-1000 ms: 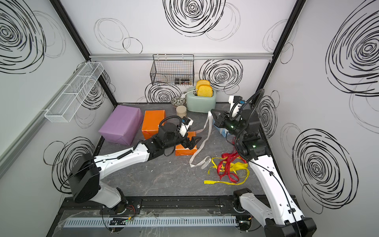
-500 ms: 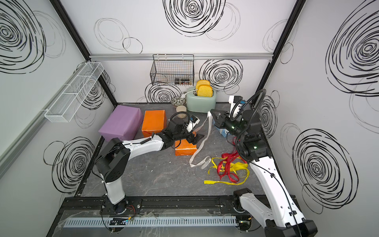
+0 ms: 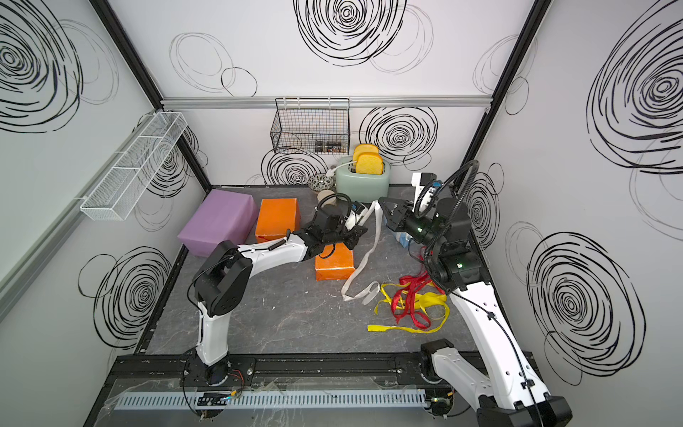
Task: Untie the ribbon bows on the gift boxes
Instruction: Pull the ribbon from the gift box.
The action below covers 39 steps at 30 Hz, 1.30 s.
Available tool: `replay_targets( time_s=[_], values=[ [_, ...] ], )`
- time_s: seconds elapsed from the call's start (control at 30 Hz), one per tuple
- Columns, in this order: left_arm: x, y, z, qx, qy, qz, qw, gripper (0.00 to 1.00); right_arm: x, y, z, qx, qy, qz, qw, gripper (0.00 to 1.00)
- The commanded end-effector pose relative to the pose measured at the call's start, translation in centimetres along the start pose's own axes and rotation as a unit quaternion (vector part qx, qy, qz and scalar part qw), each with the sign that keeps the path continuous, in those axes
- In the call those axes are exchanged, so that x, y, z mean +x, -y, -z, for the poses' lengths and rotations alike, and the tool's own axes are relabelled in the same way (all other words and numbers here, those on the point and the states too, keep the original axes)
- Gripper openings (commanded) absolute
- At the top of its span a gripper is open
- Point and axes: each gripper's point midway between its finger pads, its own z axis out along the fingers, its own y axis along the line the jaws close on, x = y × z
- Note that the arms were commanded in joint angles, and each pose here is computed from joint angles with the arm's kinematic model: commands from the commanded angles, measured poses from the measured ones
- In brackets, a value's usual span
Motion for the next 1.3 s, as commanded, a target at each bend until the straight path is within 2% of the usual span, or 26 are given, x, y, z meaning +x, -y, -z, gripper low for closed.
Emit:
replay_targets(
  time_s=[0.0,0.2,0.4,0.53,0.77,0.87,1.0,1.13,1.27],
  values=[
    [-2.6,-0.6,1.0,-0.013,0.042,-0.006,0.999,0.00,-1.0,-0.9,0.7,-0.012,0.018,0.010,1.000,0.00],
    [-5.9,-1.5,4.4,-0.052,0.096,0.013,0.994,0.00,-1.5,-0.3,1.2,0.011,0.034,0.014,0.999,0.00],
    [-12.6,-1.8,10.4,-0.103,0.173,0.019,0.979,0.00,-1.9,0.9,2.0,0.048,0.055,0.018,0.997,0.00],
    [-17.5,-1.1,15.5,-0.125,0.233,0.010,0.964,0.00,-1.2,1.6,1.9,0.055,0.050,0.014,0.997,0.00],
    [-24.3,1.7,22.7,-0.119,0.311,-0.008,0.943,0.00,-0.7,2.7,1.4,0.068,0.044,0.009,0.997,0.00],
    [-26.8,4.7,24.8,-0.095,0.334,-0.022,0.937,0.00,-1.0,2.7,1.6,0.073,0.049,0.010,0.996,0.00],
    [-29.2,10.9,26.2,-0.037,0.348,-0.048,0.936,0.00,-2.1,3.0,2.4,0.098,0.066,0.017,0.993,0.00],
    [-29.7,17.8,25.4,0.027,0.332,-0.078,0.940,0.00,-4.6,2.8,4.1,0.131,0.104,0.026,0.985,0.00],
    [-29.1,22.9,24.2,0.086,0.310,-0.083,0.943,0.00,-7.9,1.1,6.0,0.146,0.144,0.043,0.978,0.00]
  ],
)
